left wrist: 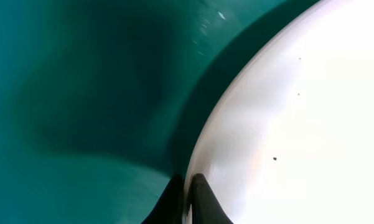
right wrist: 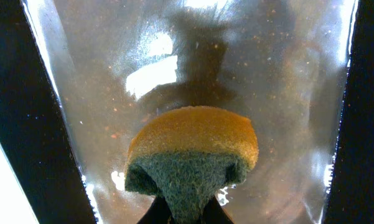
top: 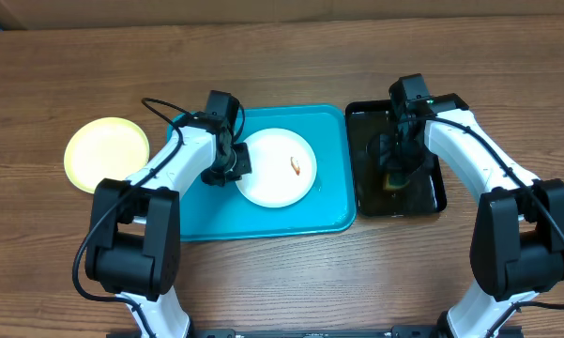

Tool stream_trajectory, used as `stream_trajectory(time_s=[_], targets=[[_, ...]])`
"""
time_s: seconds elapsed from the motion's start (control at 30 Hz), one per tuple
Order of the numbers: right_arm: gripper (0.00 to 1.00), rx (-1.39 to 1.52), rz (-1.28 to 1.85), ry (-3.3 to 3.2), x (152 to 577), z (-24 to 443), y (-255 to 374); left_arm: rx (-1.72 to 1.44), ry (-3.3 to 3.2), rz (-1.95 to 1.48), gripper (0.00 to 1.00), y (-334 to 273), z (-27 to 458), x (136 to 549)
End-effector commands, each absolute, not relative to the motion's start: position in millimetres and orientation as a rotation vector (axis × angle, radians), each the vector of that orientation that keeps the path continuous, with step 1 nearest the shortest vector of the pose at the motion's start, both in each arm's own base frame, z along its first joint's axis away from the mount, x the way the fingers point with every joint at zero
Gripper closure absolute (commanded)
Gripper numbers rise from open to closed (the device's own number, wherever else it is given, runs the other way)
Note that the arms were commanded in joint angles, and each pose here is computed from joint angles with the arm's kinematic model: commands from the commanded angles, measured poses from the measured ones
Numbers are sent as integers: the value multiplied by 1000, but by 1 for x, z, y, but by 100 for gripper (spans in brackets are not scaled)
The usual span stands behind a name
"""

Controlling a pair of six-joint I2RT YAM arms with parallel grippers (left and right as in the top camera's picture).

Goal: Clean dirty plates on tray and stack at the side
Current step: 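Rub the held sponge in the water of the black tray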

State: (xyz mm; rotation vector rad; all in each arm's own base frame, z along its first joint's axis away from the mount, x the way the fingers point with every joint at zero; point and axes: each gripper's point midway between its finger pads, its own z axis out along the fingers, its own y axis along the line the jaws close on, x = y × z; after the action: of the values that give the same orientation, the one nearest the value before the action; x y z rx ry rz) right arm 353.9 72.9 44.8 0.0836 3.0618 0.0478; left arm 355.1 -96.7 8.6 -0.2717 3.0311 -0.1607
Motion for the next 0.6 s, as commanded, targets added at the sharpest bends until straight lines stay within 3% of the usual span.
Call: stream_trajectory(time_s=[0.0,0.1,0.17,0.2,0.27,0.57], targets=[[96,79,52,3020,364,60,74,-270,3076,-149,90,-101,-2,344],[96,76,60,2993,373,69,75,-270,3053,-100,77,-95,-2,349],[96,60,61,2986,375,75,76,-270,3030,-70,76,-92,-1,354],[96,46,60,2987,376,77,76,-269,3021,-75,79,-92,-1,356],[96,32,52,2992,375,77,75,-272,3014,-87,96,-94,-1,358],[96,-89,-15,2961,378,78,81,-480,3106,-110,96,-96,-3,331]])
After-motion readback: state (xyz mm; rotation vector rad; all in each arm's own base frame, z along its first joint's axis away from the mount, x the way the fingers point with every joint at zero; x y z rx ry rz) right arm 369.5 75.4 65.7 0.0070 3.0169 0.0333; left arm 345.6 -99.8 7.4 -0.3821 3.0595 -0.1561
